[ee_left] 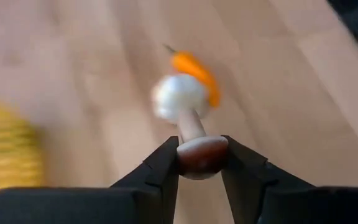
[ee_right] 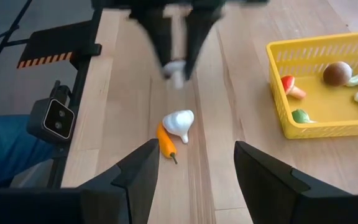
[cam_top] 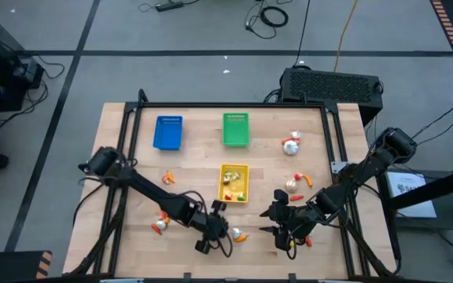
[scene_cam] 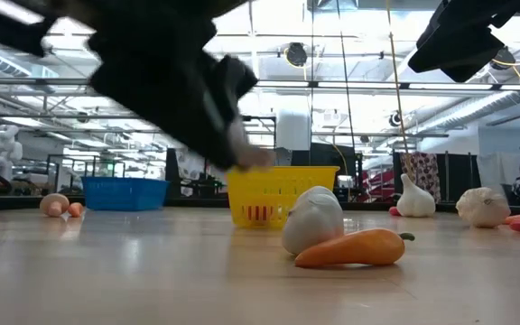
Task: Sort produce into baskets
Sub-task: Put the brown mushroom into the yellow bin
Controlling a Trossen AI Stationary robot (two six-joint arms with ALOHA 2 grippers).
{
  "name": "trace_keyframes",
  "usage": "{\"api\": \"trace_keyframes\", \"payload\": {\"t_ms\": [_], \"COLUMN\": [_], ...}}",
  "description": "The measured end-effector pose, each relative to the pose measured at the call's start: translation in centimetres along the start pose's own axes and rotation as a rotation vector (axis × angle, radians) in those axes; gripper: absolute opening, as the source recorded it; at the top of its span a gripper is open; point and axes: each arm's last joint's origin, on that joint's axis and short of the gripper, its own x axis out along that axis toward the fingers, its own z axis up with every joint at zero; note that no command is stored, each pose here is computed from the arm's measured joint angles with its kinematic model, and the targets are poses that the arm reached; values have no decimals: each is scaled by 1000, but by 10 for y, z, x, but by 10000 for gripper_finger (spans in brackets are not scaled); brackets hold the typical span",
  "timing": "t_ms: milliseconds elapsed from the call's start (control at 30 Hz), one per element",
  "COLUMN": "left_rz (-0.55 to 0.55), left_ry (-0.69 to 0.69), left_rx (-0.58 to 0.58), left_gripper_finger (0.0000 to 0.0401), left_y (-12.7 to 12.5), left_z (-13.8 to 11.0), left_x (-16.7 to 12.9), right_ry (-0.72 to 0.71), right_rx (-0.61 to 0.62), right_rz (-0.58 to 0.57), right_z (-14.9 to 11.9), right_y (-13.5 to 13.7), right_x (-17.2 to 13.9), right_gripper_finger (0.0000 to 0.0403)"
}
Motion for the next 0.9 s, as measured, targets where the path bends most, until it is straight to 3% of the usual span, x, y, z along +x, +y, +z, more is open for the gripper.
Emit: {"api": "trace_keyframes", "payload": {"t_ms": [167,267,567,733,900], "left_rz": [217,278,273,278,278], "left_ry": [-78,-80,-16,14,15], "left_rx": [-14,-41,-156,-165,-164], "left_gripper_finger": [109,109,109,114,151], "left_y": [35,59,113,119,118], "left_z": [16,16,-1,-7,-7], "left_x": [-36,-41,-27,-18,-19], "right_ry": [-1,-4,0,6,11], "right_rx": [0,1,0,-5,-8], "right_rz": [1,3,5,2,-1], "right_z": [0,0,0,-1,-1], "right_y": [0,0,0,0,0], "right_x": [0,0,0,0,0], "right_gripper_finger": [199,199,199,199,199]}}
